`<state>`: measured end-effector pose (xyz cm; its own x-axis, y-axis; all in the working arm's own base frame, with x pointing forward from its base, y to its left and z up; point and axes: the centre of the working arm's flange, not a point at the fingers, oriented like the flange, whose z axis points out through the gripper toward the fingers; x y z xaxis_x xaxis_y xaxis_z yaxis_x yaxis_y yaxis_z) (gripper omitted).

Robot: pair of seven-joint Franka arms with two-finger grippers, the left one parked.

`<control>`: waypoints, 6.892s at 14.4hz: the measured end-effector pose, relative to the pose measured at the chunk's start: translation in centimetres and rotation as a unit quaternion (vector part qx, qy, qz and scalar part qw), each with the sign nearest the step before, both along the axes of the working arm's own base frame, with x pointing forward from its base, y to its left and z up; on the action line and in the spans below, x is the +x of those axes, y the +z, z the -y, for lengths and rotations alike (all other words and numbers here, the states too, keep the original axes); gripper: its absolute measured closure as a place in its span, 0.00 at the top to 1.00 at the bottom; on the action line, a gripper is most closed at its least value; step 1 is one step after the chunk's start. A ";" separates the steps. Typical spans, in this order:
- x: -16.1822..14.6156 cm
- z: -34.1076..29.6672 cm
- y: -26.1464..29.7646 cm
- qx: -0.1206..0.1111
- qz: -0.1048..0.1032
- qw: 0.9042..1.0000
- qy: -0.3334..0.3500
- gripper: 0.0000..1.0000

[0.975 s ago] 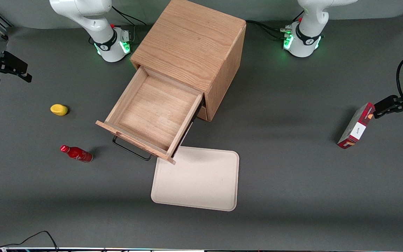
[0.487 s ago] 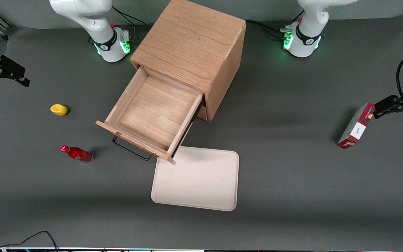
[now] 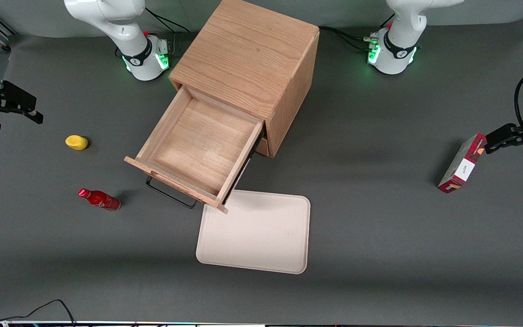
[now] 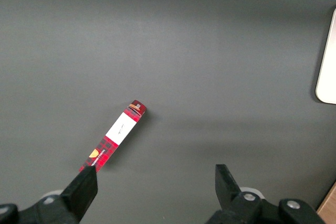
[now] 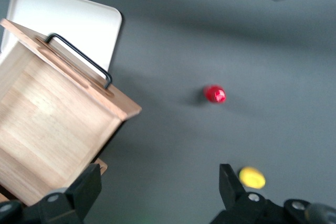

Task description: Close top drawer

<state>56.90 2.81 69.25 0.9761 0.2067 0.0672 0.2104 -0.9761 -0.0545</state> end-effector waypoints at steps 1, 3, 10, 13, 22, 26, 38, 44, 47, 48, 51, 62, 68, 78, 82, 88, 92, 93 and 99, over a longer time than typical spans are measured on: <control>1.4 -1.1 -0.1 0.002 0.005 1.000 0.018 1.00; 4.0 -3.9 -1.0 0.008 0.011 0.999 0.047 1.00; 7.8 -10.1 -3.9 0.031 0.014 0.992 0.120 1.00; 7.7 -9.9 -4.0 0.023 0.017 0.979 0.203 1.00; 9.7 -12.6 -9.8 0.027 -0.021 0.956 0.291 1.00; 11.3 -13.7 -15.2 0.039 -0.059 0.951 0.300 1.00; 13.7 -14.4 -25.7 0.086 -0.118 0.936 0.320 1.00; 14.1 -15.0 -28.2 0.099 -0.126 0.935 0.317 1.00; 14.2 -15.1 -29.3 0.100 -0.126 0.935 0.315 1.00; 14.3 -15.2 -29.8 0.101 -0.125 0.936 0.314 1.00; 14.2 -15.4 -31.3 0.102 -0.129 0.936 0.312 1.00; 11.4 -16.7 -31.7 0.145 -0.165 0.938 0.267 1.00; 7.2 -17.8 -32.2 0.168 -0.162 0.940 0.249 1.00; 1.5 -19.1 -32.4 0.191 -0.173 0.945 0.202 1.00; -1.0 -19.9 -32.0 0.200 -0.171 0.945 0.194 1.00; -4.1 -20.6 -32.3 0.215 -0.166 0.946 0.179 1.00; -5.8 -21.1 -32.3 0.212 -0.169 0.948 0.167 1.00; -6.1 -21.4 -32.1 0.211 -0.171 0.948 0.165 1.00; -8.4 -24.0 -32.2 0.224 -0.166 0.947 0.161 1.00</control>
